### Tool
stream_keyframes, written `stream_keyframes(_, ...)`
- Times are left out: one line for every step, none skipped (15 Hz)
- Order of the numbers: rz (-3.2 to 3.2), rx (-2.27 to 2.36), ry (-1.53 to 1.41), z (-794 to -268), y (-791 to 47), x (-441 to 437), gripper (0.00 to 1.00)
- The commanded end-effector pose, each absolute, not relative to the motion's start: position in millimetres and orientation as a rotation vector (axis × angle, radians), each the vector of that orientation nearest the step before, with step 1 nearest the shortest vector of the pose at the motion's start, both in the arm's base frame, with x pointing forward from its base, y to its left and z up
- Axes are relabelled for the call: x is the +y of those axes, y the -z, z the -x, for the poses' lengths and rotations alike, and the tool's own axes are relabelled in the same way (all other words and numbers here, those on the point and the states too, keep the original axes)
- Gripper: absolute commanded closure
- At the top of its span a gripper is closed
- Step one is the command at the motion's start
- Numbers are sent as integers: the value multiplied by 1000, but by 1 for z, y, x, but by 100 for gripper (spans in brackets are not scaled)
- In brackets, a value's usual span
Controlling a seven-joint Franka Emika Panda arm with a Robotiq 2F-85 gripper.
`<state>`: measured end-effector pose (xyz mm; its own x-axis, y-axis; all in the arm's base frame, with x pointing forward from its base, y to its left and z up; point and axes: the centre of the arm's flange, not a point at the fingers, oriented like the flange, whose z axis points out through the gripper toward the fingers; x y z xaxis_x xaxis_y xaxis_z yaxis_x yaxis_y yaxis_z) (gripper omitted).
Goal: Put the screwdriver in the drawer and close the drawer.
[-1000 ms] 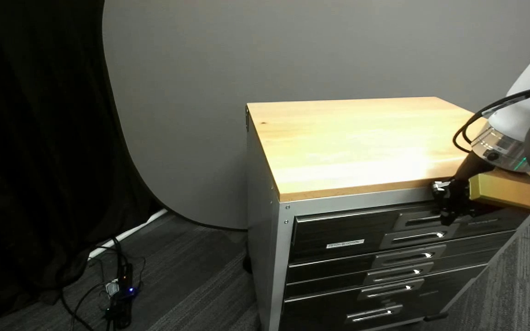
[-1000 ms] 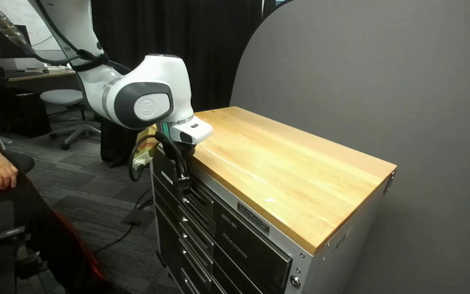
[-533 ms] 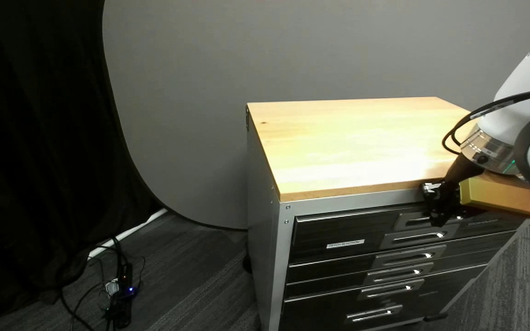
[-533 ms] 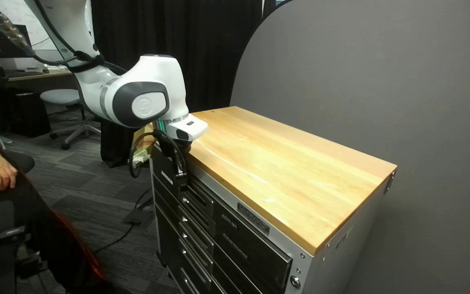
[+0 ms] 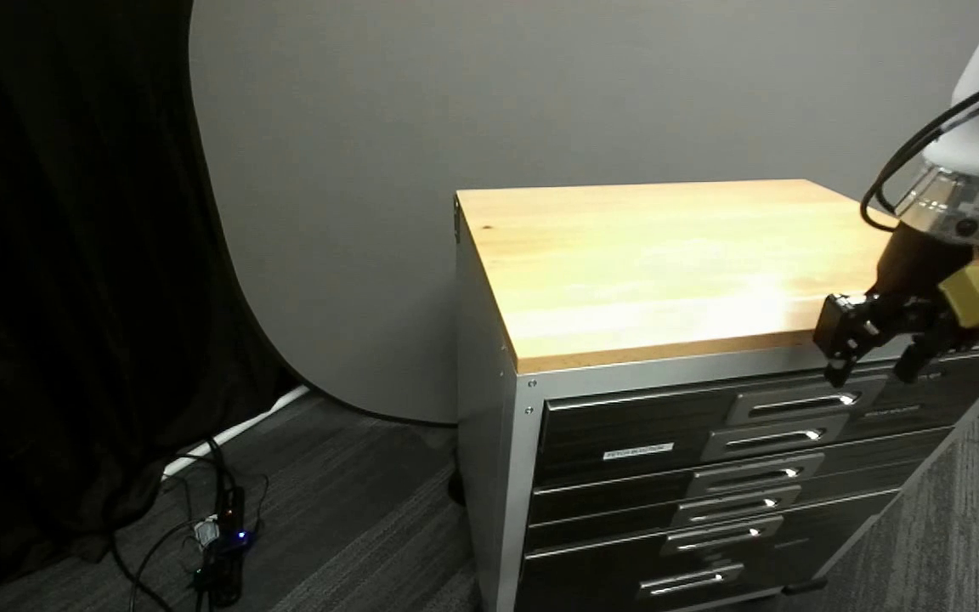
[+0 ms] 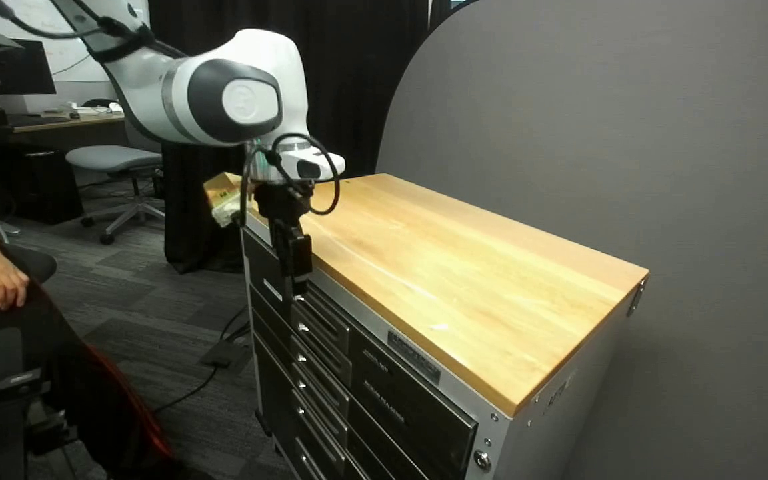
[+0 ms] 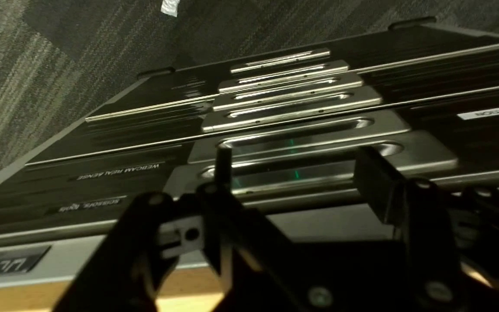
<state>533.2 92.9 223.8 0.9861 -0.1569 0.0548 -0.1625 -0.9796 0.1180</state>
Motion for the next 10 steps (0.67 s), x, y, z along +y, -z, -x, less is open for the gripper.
stream_keyframes(-3024,9,21,-521,-290,101,0)
stream_keyframes(-3025,76,49,-517,-302,105,0)
stream_keyframes(-3024,134,72,-515,-314,108,0)
stream_keyframes(-3022,196,104,-511,-324,112,0)
stream_keyframes(-3016,245,134,-508,-334,115,0)
stream_keyframes(-3013,282,164,-505,-341,118,0)
stream_keyframes(-3016,302,199,-503,-346,118,0)
stream_keyframes(-3007,237,151,-504,-324,120,0)
stream_keyframes(-3007,246,154,-502,-329,121,0)
stream_keyframes(-3007,246,156,-502,-328,121,0)
